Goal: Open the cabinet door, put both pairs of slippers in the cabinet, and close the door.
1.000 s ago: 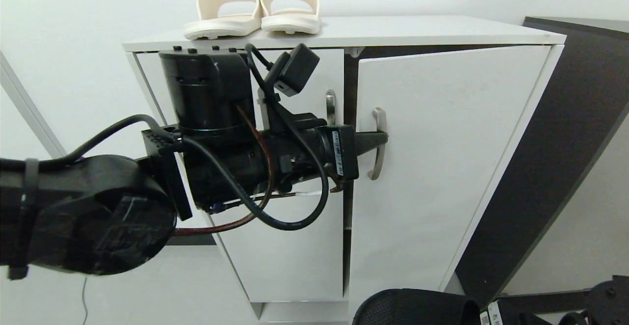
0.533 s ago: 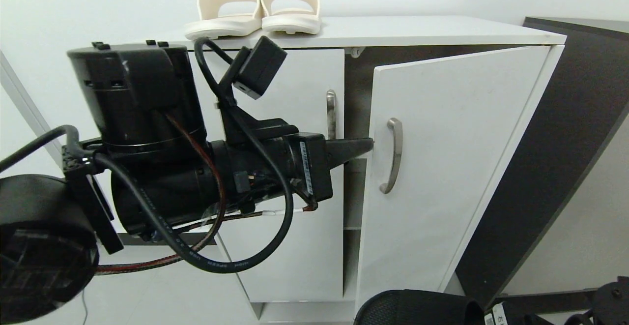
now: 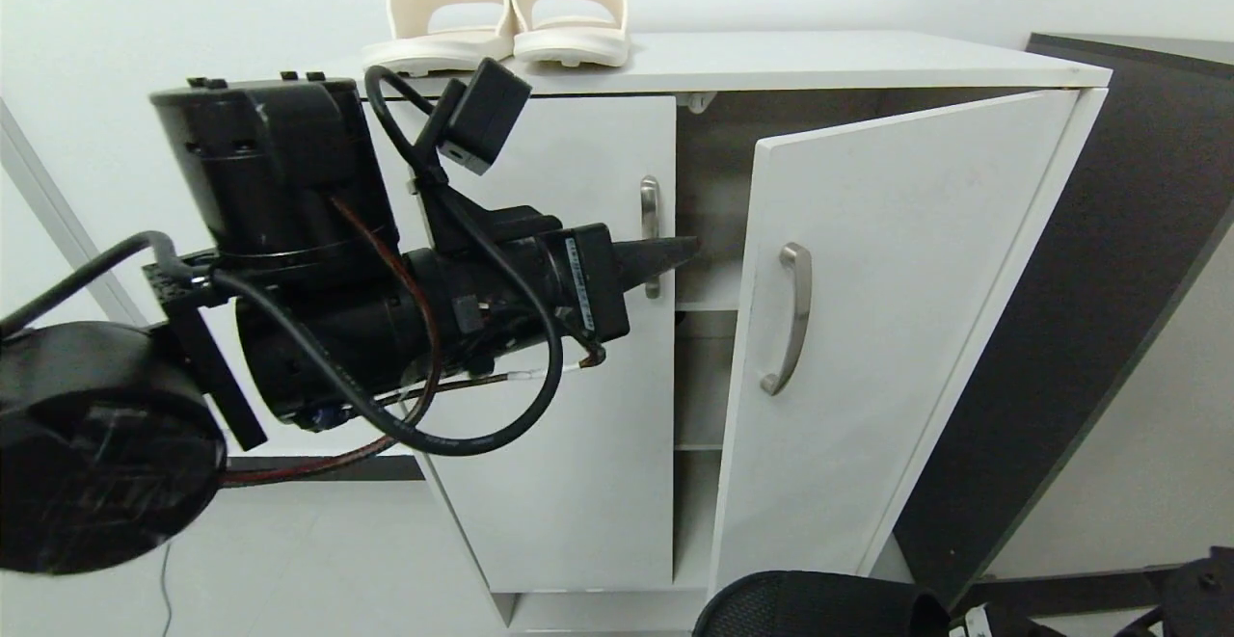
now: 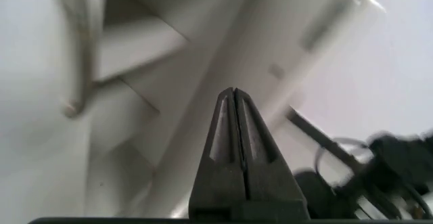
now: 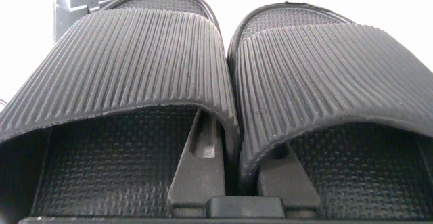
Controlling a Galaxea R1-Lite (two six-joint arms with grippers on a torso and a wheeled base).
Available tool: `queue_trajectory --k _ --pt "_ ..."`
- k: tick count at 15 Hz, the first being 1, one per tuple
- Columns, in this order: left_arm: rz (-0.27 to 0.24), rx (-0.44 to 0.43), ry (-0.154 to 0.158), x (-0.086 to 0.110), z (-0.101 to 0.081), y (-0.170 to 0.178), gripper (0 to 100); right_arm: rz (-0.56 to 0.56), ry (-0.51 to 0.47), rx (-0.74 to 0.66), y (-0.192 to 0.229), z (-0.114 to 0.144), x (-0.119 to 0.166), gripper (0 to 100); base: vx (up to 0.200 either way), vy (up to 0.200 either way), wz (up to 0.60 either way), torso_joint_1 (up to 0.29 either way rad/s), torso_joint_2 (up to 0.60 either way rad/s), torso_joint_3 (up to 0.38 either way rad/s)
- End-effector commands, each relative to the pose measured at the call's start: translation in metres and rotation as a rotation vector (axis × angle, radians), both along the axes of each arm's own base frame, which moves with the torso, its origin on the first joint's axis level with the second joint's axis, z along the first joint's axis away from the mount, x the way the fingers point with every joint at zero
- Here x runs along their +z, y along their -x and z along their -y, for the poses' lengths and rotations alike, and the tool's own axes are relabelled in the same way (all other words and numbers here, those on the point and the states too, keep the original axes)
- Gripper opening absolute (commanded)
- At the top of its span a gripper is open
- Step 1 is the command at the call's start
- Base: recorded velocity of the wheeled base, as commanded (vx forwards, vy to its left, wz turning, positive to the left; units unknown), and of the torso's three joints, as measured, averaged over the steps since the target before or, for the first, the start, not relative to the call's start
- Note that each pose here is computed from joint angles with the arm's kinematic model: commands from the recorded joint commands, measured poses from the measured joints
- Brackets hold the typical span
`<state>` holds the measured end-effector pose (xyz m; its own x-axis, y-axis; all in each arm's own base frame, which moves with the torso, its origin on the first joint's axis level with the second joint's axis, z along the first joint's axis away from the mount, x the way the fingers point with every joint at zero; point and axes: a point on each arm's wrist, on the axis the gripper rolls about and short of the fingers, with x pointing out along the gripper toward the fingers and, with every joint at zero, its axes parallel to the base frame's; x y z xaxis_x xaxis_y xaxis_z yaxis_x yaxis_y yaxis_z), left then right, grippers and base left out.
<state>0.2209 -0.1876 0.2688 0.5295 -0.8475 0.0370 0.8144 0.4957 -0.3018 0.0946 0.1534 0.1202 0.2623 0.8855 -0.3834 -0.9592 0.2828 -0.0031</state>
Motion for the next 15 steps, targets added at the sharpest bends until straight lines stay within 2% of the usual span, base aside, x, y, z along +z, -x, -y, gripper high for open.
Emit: queue_trajectory --k 1,2,6,11,13,15 --pt "-0.015 0.018 -0.003 -0.012 0.009 -0.020 0 -0.009 0.011 0.013 0.003 0.000 -0.003 0 0.000 0.000 0.00 0.000 0.00 0.000" --pt "-0.002 0.022 0.007 -0.014 0.015 -0.028 0 -0.012 0.016 0.022 0.005 0.000 -0.004 0 0.000 0.000 0.00 0.000 0.00 0.000" --pt "-0.006 0.024 0.004 -0.020 0.026 -0.042 0 -0.023 0.025 0.036 0.007 -0.002 -0.006 0 0.000 0.000 0.00 0.000 0.00 0.000" --pt "-0.014 0.033 0.010 -0.021 0.032 -0.047 0 -0.033 0.041 0.060 0.011 -0.003 -0.010 0 -0.200 0.000 0.00 0.002 0.00 0.003" --pt "-0.013 0.005 0.009 -0.021 0.041 -0.040 0 -0.034 0.042 0.066 0.012 -0.003 -0.010 0 -0.200 0.000 0.00 -0.002 0.00 0.007" --pt "-0.008 -0.074 0.004 -0.021 0.061 -0.020 0 -0.033 0.041 0.071 0.013 -0.003 -0.010 0 -0.200 0.000 0.00 0.002 0.00 -0.005"
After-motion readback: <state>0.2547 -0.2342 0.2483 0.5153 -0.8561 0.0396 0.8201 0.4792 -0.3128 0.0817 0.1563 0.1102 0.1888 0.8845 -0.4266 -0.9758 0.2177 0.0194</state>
